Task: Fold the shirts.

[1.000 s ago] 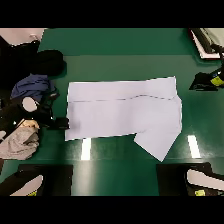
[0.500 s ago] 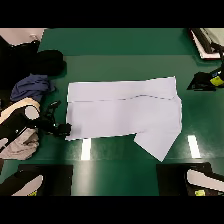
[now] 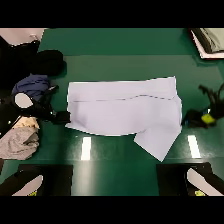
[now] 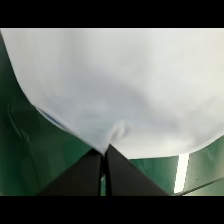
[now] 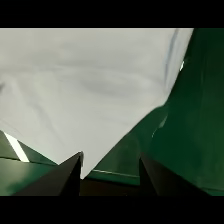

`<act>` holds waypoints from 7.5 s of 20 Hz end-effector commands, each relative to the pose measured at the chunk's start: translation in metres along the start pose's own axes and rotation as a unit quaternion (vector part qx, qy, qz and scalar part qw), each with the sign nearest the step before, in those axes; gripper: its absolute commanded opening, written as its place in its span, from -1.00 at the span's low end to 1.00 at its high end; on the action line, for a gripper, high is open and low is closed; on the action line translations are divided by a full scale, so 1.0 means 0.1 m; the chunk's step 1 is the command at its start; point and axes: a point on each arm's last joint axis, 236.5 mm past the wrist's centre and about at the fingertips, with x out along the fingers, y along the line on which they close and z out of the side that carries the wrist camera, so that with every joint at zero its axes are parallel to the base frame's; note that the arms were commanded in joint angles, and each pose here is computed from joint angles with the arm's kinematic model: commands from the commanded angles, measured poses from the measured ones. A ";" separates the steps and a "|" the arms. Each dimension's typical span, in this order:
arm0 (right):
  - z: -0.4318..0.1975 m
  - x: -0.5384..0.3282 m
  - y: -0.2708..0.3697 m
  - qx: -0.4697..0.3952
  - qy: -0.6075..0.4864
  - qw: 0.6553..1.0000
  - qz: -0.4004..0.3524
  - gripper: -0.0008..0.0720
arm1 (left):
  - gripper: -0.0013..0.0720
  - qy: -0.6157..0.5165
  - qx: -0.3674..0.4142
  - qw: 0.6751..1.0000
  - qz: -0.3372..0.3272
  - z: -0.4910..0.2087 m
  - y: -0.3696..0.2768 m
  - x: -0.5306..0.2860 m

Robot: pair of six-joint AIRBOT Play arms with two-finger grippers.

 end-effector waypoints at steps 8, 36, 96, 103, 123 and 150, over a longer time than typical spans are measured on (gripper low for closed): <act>-0.34 0.78 0.04 0.085 -0.016 0.994 0.073 0.03 | -0.90 -0.006 0.010 1.000 -0.003 0.06 -0.04 -0.07; 1.17 -1.12 0.42 -0.019 -0.272 0.961 0.033 -0.94 | -0.90 -0.326 0.053 0.944 0.017 1.22 -0.23 -1.10; 2.78 -0.97 1.83 -0.172 -0.165 0.929 0.282 -0.94 | -0.91 -0.191 0.046 0.977 -0.080 1.96 -1.18 0.02; 2.10 -1.42 3.04 -0.278 -0.185 0.889 0.314 -0.94 | -0.91 -0.125 0.104 0.981 -0.106 2.20 -1.91 1.08; 1.31 -1.04 4.28 -0.387 -0.173 0.841 0.335 -0.94 | -0.91 -0.110 0.133 0.985 -0.015 2.71 -1.35 0.76; 1.28 0.14 4.69 -0.422 -0.152 0.830 0.331 0.49 | -0.90 -0.196 0.077 0.970 0.123 2.59 -0.02 -1.63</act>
